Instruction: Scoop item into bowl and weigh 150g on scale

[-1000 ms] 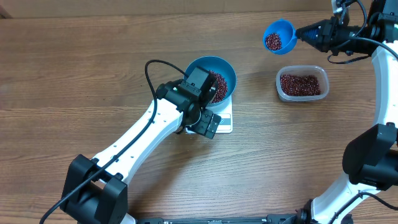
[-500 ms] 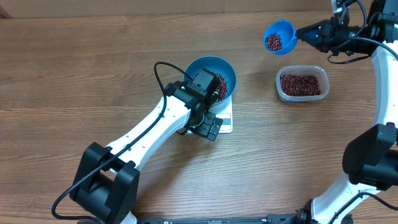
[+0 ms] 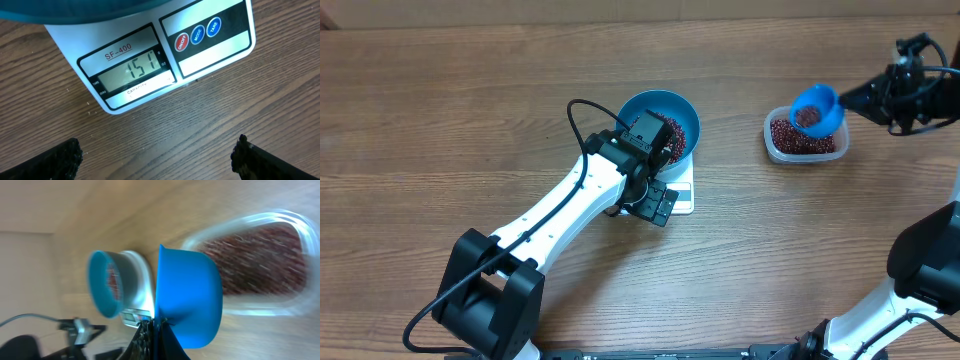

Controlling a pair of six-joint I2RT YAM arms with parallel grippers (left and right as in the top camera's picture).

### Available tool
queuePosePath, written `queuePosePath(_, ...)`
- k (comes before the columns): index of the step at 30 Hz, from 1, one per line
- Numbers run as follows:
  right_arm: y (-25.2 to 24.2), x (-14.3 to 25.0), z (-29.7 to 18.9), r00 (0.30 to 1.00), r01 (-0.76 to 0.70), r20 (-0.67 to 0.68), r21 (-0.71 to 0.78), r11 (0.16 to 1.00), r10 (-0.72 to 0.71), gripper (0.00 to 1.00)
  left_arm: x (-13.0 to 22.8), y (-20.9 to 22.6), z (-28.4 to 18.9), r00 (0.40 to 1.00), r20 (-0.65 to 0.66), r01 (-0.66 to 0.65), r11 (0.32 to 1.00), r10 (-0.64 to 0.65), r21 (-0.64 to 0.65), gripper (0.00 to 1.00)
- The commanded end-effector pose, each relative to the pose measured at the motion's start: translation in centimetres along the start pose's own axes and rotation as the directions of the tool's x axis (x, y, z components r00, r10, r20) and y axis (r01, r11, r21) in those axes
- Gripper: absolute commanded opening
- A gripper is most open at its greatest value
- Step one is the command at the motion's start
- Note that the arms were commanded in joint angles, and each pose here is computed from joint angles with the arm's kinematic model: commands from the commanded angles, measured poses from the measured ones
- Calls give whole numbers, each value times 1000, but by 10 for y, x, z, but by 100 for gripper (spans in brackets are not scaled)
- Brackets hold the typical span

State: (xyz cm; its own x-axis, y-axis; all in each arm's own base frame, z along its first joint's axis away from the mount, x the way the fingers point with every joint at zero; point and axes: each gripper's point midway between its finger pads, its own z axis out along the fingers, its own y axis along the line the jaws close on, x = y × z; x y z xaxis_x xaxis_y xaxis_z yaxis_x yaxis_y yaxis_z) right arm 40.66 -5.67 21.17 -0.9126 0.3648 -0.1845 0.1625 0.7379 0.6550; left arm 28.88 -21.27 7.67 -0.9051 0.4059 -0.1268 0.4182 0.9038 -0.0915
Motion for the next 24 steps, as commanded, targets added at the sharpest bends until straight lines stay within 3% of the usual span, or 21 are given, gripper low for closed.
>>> queuePosePath(1, -10, 5, -18, 998, 57, 10, 184, 981, -60, 4, -3, -2, 0, 1000, 5, -22, 1000, 22, 4, 100)
queuePosePath(9, -26, 4, -11, 991, 135, -40, 402, 906, -130, 4, -3, -2, 0, 1000, 5, -22, 1000, 22, 4, 100)
queuePosePath(13, -16, 0, 1, 979, 199, -56, 431, 880, -194, 4, -3, -2, 0, 1000, 5, -22, 1000, 22, 4, 100)
queuePosePath(19, -2, -7, 17, 939, 329, -111, 564, 758, -325, 4, -3, -2, 0, 1000, 5, -22, 1000, 22, 3, 100)
queuePosePath(24, 13, -6, 25, 879, 443, -212, 693, 568, -427, 4, -3, -2, 0, 1000, 5, -22, 1000, 22, 3, 100)
